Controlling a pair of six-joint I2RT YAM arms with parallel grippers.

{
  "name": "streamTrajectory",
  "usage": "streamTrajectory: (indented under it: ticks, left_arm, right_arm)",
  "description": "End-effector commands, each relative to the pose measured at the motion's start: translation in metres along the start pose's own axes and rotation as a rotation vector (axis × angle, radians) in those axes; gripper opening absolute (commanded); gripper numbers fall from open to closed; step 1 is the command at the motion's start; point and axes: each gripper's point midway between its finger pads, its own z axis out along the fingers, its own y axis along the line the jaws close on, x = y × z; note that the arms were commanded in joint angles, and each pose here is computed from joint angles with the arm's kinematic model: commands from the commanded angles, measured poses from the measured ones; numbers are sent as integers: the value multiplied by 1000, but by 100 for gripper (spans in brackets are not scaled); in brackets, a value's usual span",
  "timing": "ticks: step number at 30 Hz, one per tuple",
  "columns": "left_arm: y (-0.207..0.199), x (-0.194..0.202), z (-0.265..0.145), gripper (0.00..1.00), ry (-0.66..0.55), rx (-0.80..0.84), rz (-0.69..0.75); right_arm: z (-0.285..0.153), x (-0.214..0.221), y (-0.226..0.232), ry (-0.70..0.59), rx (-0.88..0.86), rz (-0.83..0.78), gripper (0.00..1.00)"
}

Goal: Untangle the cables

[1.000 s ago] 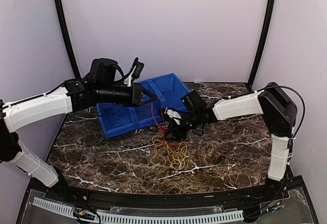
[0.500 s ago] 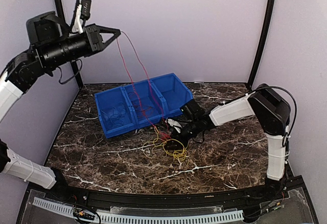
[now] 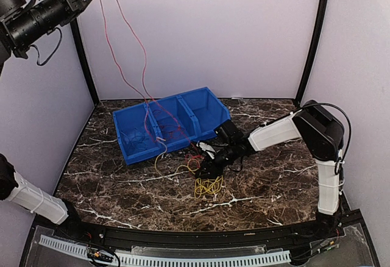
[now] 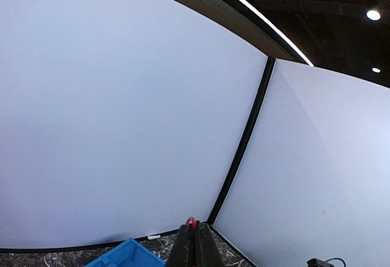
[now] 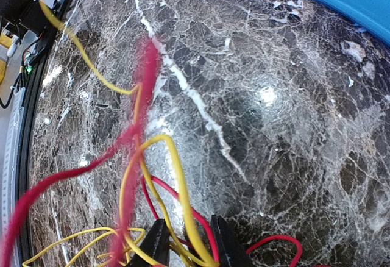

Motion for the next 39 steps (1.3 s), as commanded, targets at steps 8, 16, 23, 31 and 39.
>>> streamTrajectory:
  ticks: [8,16,23,31,39]
  left_arm:
    - [2,-42,-17,0,-112,-38,40]
    - [3,-117,-67,0,-348,-65,45]
    - [14,-104,-67,0,-312,-123,61]
    - [15,-90,-61,0,-260,-121,63]
    - [2,-25,-33,0,-71,-2,42]
  right_arm:
    - [14,38,-12,86,13,81,27]
    - [17,47,-18,105,22,105,33]
    - [13,44,-21,98,38,95,32]
    - [5,33,-18,79,37,52,31]
    - [-46,-36,8,-20,113,-191,45]
